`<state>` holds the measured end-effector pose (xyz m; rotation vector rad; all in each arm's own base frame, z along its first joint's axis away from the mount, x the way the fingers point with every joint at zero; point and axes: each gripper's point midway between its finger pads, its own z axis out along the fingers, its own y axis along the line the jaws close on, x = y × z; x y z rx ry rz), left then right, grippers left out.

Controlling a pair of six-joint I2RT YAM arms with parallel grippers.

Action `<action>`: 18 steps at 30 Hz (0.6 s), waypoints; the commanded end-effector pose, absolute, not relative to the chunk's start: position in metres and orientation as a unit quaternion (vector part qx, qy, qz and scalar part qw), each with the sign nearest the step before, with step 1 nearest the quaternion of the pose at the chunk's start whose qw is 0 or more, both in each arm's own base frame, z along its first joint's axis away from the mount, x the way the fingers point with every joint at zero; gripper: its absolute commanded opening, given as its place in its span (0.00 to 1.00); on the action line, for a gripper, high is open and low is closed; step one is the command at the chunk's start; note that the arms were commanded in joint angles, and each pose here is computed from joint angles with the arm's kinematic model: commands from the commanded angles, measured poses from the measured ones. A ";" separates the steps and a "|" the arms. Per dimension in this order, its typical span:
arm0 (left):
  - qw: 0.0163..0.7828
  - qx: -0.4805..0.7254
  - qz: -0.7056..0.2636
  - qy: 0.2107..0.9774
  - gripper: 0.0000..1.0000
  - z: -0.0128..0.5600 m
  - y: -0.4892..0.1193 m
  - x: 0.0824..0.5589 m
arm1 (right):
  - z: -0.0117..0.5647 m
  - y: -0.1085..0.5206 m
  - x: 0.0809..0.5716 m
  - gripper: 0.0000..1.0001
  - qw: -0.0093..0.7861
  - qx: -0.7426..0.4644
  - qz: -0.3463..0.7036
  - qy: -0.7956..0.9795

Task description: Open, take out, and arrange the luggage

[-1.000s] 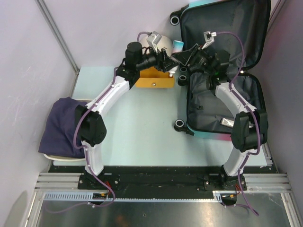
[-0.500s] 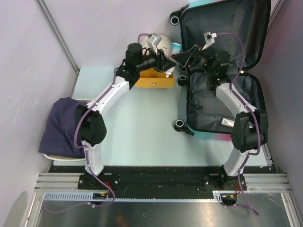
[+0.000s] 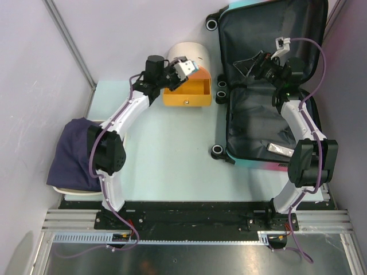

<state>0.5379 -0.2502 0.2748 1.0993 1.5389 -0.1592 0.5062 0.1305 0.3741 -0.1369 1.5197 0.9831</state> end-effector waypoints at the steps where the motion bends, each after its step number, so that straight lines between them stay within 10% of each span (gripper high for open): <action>1: 0.590 0.602 0.068 0.534 0.04 0.291 -0.264 0.545 | 0.389 0.134 0.496 0.99 0.630 -0.088 0.415 0.651; 11: 0.574 0.627 0.094 0.518 0.56 0.281 -0.269 0.551 | 0.386 0.134 0.495 0.99 0.628 -0.094 0.409 0.655; 18: 0.584 0.624 0.074 0.514 0.74 0.295 -0.273 0.535 | 0.383 0.135 0.497 0.99 0.626 -0.096 0.412 0.655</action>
